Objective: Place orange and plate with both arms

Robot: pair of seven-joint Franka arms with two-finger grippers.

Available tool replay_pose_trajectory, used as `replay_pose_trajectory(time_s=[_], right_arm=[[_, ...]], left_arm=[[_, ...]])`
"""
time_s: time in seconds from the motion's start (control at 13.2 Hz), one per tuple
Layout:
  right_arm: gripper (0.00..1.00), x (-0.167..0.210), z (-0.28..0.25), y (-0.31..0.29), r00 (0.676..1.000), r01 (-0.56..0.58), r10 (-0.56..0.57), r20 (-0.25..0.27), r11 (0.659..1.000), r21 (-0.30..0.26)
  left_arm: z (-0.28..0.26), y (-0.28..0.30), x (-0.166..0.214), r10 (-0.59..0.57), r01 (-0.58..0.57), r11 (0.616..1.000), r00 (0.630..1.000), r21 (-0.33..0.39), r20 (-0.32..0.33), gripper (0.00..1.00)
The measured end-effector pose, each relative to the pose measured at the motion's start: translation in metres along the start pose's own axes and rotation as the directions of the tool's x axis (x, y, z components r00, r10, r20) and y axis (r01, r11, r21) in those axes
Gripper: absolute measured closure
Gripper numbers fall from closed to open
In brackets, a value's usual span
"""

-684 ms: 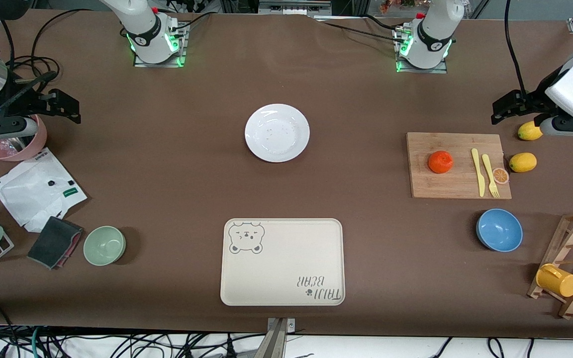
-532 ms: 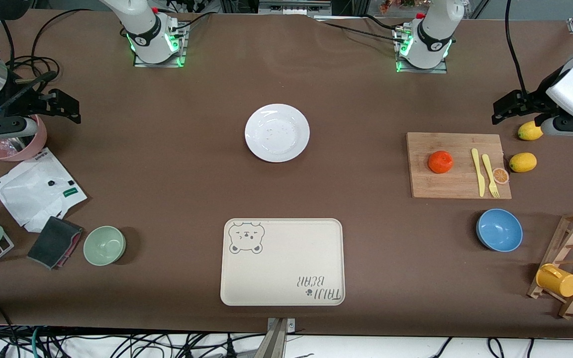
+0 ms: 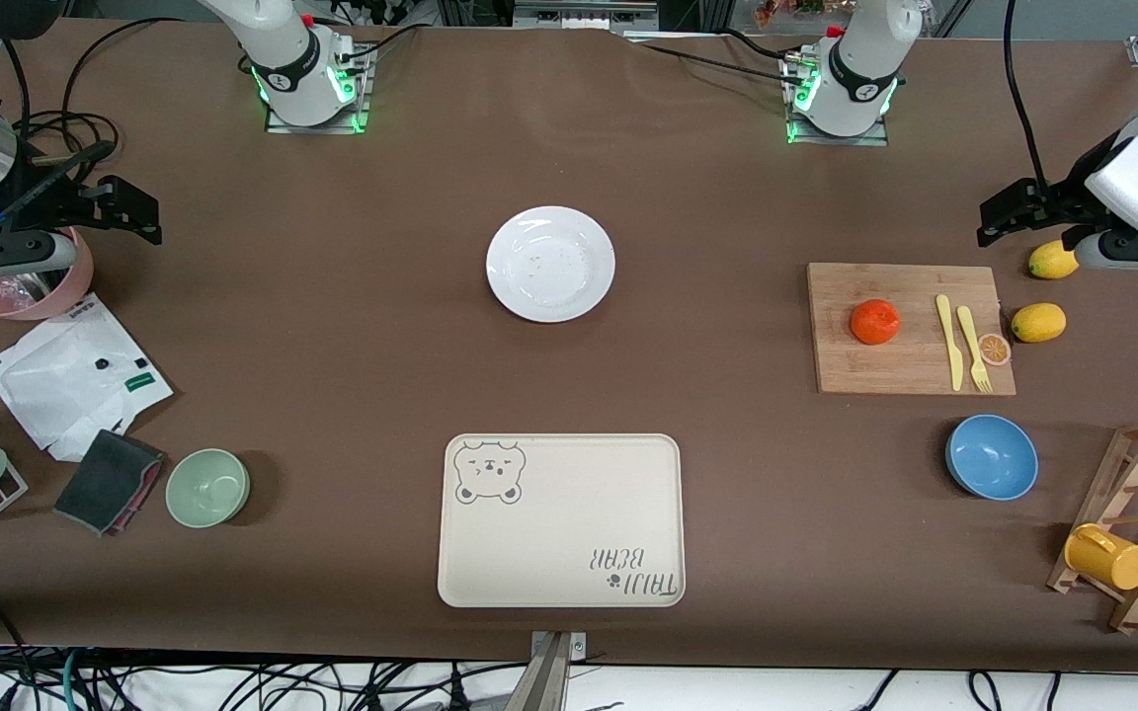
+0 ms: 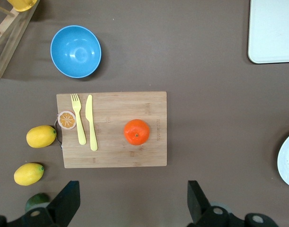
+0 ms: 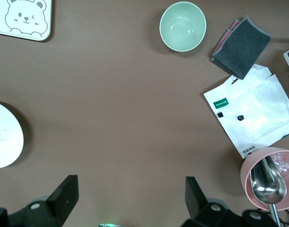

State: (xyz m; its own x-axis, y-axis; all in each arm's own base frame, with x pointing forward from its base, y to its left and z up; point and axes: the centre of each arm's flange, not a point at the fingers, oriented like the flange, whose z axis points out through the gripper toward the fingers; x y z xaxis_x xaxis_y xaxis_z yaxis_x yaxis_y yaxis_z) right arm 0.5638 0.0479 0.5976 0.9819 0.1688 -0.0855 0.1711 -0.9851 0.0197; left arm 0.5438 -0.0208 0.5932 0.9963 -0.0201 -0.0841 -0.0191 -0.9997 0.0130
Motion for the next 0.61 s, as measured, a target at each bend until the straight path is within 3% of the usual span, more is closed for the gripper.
replay_pose_trajectory(time_s=[0.61], right_arm=[[0.0, 0.0003, 0.0016, 0.0009, 1.0, -0.002, 0.002, 0.006, 1.0, 0.0]], left_arm=[[0.0002, -0.0013, 0.0002, -0.002, 0.002, 1.0, 1.0, 0.0, 0.0, 0.0]])
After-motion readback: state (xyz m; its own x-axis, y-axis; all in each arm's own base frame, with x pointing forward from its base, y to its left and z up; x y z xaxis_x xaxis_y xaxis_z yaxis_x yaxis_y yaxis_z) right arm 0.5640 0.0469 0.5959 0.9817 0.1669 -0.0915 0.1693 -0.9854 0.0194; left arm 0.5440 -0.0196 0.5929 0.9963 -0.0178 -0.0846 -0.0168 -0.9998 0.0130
